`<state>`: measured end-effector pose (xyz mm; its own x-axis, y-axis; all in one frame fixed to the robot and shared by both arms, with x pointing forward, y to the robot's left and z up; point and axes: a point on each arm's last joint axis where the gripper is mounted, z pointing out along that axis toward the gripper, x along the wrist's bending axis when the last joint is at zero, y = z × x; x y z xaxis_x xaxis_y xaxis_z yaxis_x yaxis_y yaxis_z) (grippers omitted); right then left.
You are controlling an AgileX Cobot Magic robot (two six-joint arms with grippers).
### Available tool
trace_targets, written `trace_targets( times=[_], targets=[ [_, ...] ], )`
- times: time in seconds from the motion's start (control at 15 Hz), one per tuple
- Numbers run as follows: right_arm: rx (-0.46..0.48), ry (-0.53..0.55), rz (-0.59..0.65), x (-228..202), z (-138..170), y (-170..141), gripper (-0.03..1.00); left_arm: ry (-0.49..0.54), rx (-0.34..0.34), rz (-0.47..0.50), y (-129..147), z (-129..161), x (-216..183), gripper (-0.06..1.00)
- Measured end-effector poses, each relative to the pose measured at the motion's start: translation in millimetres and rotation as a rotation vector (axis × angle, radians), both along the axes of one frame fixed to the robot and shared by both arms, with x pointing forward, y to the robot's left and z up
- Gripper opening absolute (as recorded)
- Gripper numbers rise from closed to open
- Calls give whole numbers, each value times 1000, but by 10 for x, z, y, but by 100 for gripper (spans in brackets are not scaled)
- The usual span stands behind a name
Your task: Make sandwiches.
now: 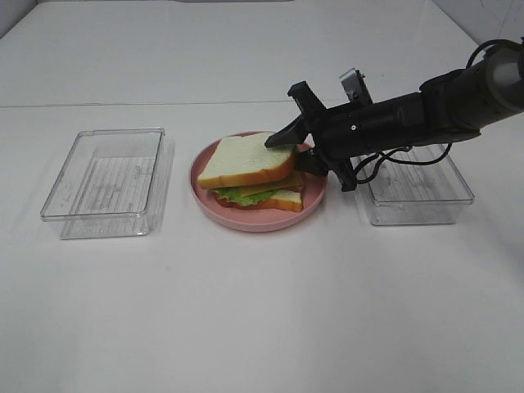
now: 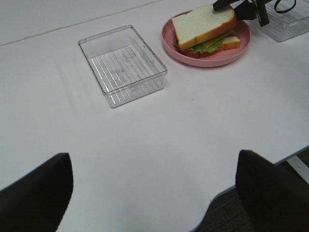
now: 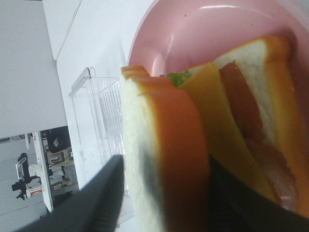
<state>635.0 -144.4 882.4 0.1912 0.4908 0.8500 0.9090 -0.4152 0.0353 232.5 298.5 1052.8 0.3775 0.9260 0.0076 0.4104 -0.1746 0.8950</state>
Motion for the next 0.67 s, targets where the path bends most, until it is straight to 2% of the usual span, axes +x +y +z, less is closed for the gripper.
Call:
trace_targets(
  times=[0.13,0.4,0.67],
  targets=[
    [-74,-63,71,-25,48,-14,71,0,0,0,0,0,0,86],
    [-179,-135,165,-81,242,-46,74,0,0,0,0,0,0,86],
    [-389,-180,243,-192,566,-175,74,0,0,0,0,0,0,86]
  ],
)
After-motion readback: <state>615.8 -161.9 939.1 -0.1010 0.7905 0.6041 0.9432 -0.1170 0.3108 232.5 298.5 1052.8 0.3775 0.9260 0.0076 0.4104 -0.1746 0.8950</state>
